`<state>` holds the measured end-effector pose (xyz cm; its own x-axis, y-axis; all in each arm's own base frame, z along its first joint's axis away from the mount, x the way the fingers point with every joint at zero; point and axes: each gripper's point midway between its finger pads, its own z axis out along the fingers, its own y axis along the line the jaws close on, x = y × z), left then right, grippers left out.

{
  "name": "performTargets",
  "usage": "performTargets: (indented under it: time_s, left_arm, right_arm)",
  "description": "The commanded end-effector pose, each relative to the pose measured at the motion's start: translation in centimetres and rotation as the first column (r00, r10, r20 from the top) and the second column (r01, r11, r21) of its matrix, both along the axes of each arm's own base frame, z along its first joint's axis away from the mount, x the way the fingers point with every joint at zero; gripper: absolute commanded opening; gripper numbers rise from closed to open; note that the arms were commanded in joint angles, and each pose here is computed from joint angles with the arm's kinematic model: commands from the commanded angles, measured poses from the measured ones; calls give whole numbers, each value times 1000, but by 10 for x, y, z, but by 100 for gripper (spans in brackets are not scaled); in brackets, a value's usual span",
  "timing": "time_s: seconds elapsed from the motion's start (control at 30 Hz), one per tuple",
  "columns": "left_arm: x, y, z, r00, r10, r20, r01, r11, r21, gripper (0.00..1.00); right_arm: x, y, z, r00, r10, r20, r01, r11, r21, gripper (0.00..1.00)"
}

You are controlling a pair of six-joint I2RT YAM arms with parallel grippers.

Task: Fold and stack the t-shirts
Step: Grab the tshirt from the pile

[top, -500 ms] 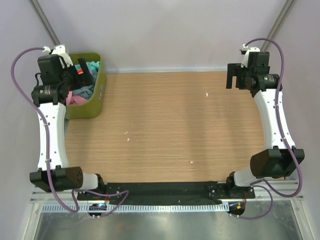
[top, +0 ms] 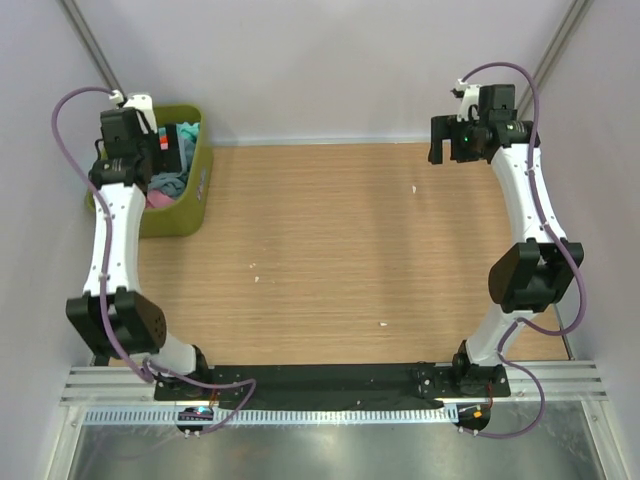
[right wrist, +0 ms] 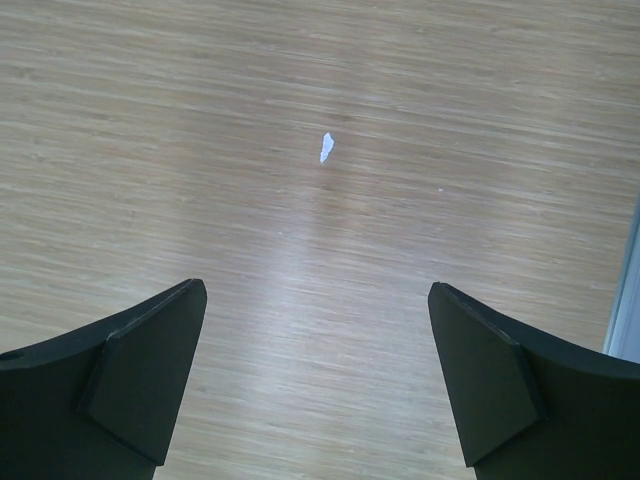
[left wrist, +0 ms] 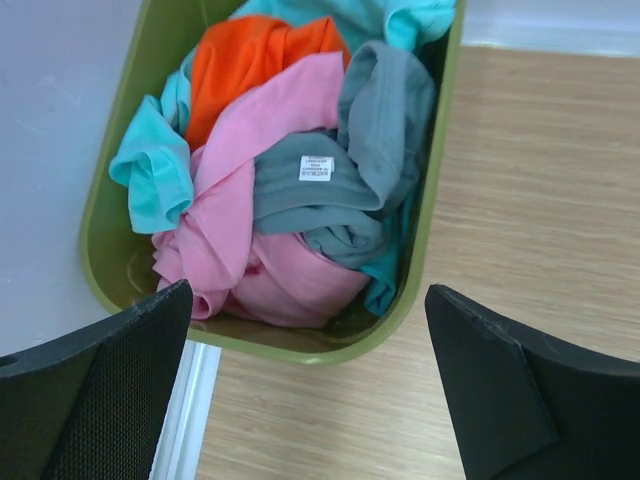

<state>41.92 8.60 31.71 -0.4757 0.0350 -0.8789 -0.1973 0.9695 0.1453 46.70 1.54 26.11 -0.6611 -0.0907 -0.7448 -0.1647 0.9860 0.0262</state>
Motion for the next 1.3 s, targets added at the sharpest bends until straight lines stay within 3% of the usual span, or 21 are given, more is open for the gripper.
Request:
performTargets:
  time_s: [0.0,0.07,0.13,0.17,0.3,0.37,0.43,0.6,0.93,1.0,1.13,1.23,1.27]
  left_arm:
    - [7,3,3,997,-8,-74,8,1000,5,100]
    - [26,7,3,993,-62,-104,69,995,68,100]
    - [43,14,15,996,-48,-77,55,994,97,91]
    - [55,15,-8,988,-51,-146,63,995,80,89]
    - [82,19,-28,974,-53,-218,68,996,62,82]
    - [88,24,-36,973,-27,-228,42,997,61,84]
    - [91,25,-49,968,-21,-249,36,998,55,99]
    - [94,11,-74,959,-54,-279,42,998,-50,91]
    - [113,7,-102,947,-83,-310,58,994,-89,75]
    - [118,4,-106,944,-105,-312,76,991,-106,58]
    - [125,3,-115,942,-110,-318,76,990,-118,41]
    - [127,4,-115,944,-107,-312,76,991,-111,6]
    - [126,4,-109,948,-100,-303,69,991,-112,0]
  right_arm:
    - [1,12,29,995,63,76,-65,998,19,100]
    - [3,14,21,995,76,56,-78,997,23,100]
    - [7,16,16,996,80,46,-82,996,30,100]
    - [8,16,15,996,78,43,-80,996,33,100]
    - [11,22,18,994,96,49,-98,994,41,100]
    - [12,22,15,994,98,43,-100,994,40,100]
    - [12,21,15,994,102,43,-103,994,33,100]
    - [15,21,13,994,102,41,-103,994,33,100]
    - [13,36,6,990,138,23,-138,990,26,100]
    - [13,36,2,990,137,15,-138,990,24,100]
    - [12,38,-1,990,143,9,-143,990,18,100]
    - [11,41,-1,989,151,8,-151,988,11,100]
    - [11,41,0,989,150,9,-150,989,7,100]
